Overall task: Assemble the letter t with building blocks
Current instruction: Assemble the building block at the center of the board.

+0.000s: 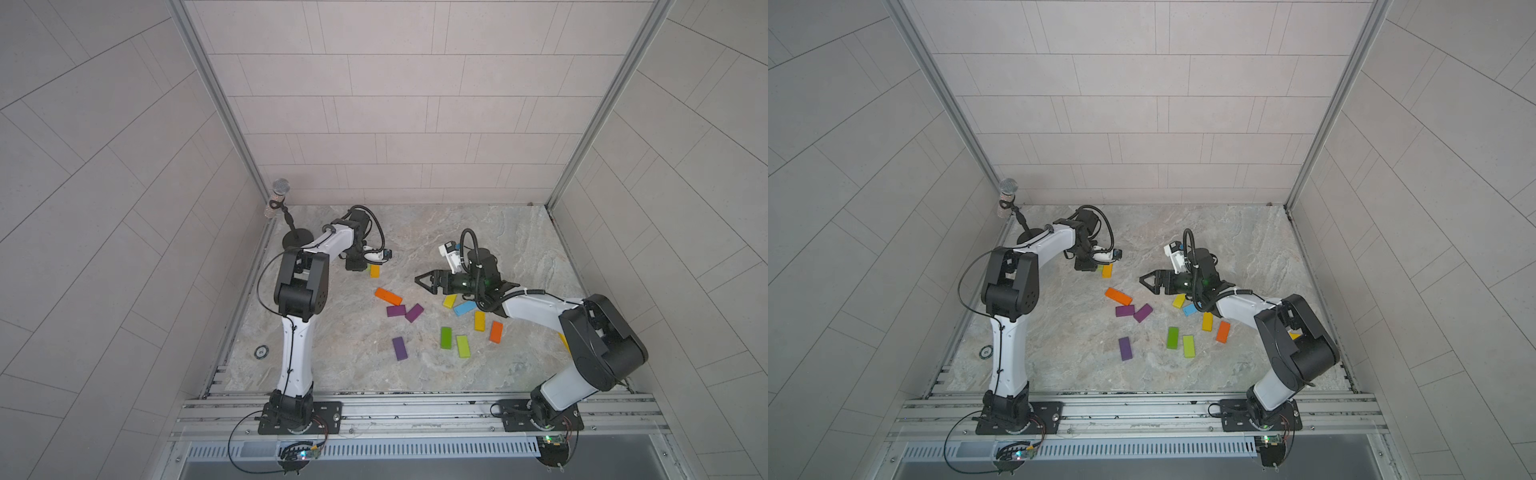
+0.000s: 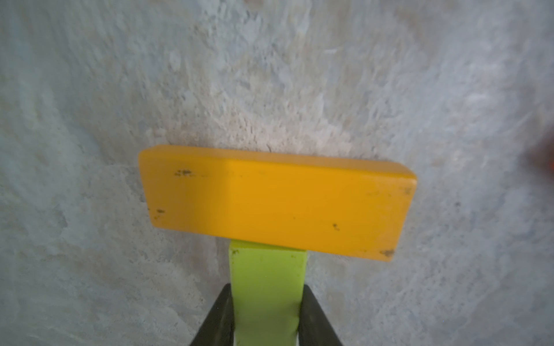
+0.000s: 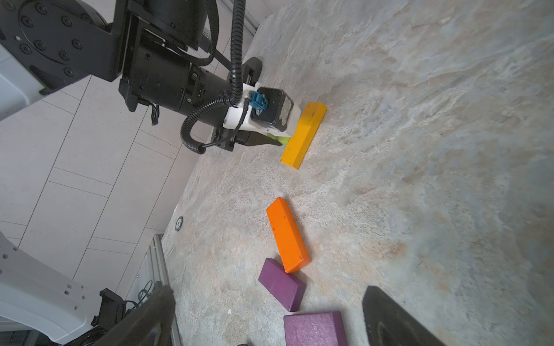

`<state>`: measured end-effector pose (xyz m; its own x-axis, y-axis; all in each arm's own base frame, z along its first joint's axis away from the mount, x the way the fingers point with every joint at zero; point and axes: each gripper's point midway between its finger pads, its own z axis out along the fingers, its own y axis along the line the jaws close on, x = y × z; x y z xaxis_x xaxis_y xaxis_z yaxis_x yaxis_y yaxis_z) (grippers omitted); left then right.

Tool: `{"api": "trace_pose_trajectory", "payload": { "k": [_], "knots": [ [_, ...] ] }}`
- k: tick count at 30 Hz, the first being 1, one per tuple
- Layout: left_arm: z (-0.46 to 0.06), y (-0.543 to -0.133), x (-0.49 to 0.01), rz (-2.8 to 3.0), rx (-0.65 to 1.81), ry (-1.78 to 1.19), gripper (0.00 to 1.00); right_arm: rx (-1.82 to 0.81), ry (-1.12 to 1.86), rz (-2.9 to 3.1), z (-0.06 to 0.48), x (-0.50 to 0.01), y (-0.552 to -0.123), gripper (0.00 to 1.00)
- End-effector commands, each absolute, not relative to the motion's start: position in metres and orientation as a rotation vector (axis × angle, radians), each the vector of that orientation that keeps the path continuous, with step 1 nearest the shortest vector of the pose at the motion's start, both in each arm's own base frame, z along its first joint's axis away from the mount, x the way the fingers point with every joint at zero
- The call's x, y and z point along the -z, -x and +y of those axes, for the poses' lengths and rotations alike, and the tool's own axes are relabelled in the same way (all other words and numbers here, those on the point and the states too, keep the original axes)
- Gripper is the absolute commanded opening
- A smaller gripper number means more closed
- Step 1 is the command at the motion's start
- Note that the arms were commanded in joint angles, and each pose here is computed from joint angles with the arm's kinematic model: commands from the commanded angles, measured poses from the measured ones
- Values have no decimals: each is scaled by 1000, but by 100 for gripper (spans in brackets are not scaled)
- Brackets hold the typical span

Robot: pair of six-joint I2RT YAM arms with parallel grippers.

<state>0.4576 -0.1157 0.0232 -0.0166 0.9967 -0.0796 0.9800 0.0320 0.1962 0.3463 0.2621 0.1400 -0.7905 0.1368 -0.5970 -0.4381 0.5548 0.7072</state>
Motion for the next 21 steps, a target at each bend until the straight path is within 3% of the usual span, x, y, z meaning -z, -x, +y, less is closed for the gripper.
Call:
{"api": "trace_pose_trajectory", "payload": {
  "k": [1,21],
  "knots": [
    [-118,-456,-18,2108,-100,-2062,31,-1234,238,2177,261,-135,-346,100],
    [-121,-454,-28,2079,-98,-2036,47,-1246,237,2170,262,-136,-346,100]
  ]
}}
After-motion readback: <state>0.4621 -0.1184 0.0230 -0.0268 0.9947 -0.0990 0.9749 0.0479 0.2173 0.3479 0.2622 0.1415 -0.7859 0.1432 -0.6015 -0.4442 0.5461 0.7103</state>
